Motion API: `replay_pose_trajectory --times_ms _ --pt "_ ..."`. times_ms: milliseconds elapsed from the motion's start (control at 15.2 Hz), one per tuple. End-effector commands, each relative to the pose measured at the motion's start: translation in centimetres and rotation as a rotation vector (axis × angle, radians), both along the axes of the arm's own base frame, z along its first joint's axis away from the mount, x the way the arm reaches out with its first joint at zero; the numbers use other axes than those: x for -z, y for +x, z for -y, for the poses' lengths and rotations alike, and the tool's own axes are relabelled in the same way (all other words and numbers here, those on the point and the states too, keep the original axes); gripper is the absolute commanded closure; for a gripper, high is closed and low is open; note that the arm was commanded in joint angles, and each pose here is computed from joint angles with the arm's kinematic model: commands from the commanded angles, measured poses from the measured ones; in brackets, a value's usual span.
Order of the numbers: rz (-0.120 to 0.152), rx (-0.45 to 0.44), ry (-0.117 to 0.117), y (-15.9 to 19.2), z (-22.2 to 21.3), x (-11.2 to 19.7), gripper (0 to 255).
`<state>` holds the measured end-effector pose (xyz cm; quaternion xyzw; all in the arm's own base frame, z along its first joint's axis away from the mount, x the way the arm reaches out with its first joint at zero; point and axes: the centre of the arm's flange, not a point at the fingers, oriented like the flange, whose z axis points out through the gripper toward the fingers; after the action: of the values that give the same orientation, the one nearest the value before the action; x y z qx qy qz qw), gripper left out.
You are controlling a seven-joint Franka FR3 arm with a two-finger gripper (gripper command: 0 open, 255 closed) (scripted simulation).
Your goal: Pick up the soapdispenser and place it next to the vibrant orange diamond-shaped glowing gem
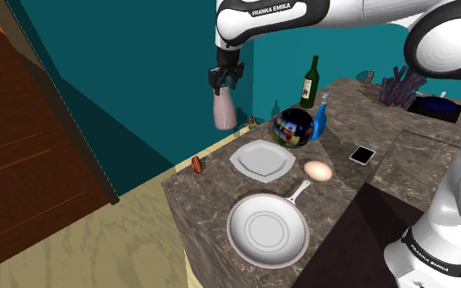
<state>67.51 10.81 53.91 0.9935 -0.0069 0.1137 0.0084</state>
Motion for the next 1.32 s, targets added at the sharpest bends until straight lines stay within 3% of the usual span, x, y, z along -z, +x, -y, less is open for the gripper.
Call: replay_pose_trajectory --times_ms 0,330,1254 --pt "0.001 0.001 0.001 1.4 -2.2 0.5 255" --pt "0.001 0.001 0.001 4.4 -7.2 1.7 255" --pt "0.001 0.001 0.001 4.4 -7.2 9.1 255"
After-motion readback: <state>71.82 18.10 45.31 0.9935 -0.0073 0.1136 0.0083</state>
